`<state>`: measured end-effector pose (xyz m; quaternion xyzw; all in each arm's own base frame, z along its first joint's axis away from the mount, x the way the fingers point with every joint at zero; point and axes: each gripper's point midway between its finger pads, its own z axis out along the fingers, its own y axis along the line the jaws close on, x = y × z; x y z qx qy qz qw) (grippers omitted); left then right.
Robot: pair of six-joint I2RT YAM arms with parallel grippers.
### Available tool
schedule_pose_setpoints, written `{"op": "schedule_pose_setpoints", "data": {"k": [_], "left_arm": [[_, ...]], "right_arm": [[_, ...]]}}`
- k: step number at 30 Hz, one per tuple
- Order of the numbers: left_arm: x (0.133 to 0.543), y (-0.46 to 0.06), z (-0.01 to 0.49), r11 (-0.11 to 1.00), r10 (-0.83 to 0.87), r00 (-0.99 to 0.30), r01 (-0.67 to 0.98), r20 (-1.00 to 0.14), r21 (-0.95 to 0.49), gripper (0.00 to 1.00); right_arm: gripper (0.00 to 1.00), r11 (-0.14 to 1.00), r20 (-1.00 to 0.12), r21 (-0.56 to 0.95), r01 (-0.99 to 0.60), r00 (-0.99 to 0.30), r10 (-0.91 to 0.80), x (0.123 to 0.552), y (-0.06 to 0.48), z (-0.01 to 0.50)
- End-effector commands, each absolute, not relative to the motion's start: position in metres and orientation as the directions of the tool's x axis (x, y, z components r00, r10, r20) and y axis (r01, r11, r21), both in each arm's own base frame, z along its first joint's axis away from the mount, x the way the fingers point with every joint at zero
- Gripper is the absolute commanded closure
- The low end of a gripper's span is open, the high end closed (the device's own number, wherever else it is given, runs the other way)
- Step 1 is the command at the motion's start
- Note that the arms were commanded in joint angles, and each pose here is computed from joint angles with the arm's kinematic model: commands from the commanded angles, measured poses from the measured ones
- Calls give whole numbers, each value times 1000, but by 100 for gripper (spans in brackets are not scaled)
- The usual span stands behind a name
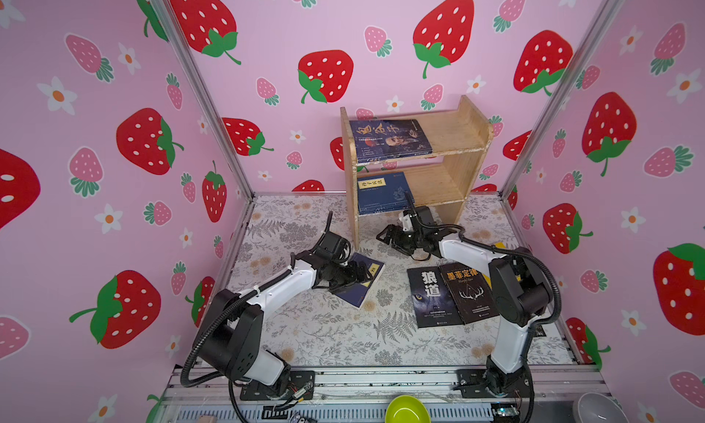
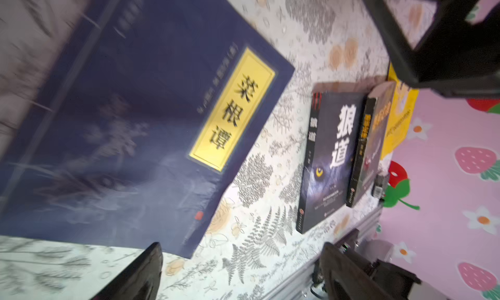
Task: Stacking books/files
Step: Rotate the book at the center of the table.
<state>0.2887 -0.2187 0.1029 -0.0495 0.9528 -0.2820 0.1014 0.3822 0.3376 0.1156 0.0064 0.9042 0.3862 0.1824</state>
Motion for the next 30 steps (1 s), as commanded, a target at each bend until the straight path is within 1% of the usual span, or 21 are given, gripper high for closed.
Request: {"op": "schedule_pose_setpoints", "data": {"k": [1,3,8,10,14,18,20,22,24,26,28,30], "left_arm": [[293,-176,82,946,-117,-978,-56,-175,-320,8],[301,-169,72,955,-106,-979,-52,-175,-292,8],[313,-159,50,958,-123,-980,-76,-156,-275,8],[313,-155,42,963,-127,-981,-87,-145,-255,8],[307,-161,29,958,-128,-987,-96,-102,-272,10],[293,-187,26,934,-111,-992,-83,-63,-347,10],[284,-212,30,910,-59,-997,-32,-53,-413,10],[274,-243,40,870,-2,-999,25,-54,-493,11],[264,-276,59,796,46,-997,77,-67,-601,11],[258,-296,78,733,65,-994,111,-93,-671,11],[258,-298,93,718,56,-991,126,-123,-685,11],[263,-284,96,761,19,-990,104,-139,-640,9]], "right_arm": [[18,747,-301,656,-108,-945,128,360,326,108],[18,753,-292,651,-101,-948,125,348,326,104],[17,759,-256,646,-82,-960,113,326,326,86],[17,763,-236,642,-77,-966,101,319,326,79],[17,772,-215,631,-79,-974,76,311,325,70],[16,766,-211,636,-93,-976,57,312,329,69],[16,763,-203,640,-92,-978,52,312,329,68],[16,767,-204,636,-86,-977,60,314,326,66],[16,773,-222,628,-82,-972,78,320,319,70],[15,787,-253,611,-81,-963,97,327,308,76],[15,807,-285,584,-81,-952,111,335,297,81],[15,831,-310,549,-89,-945,104,340,289,82]]}}
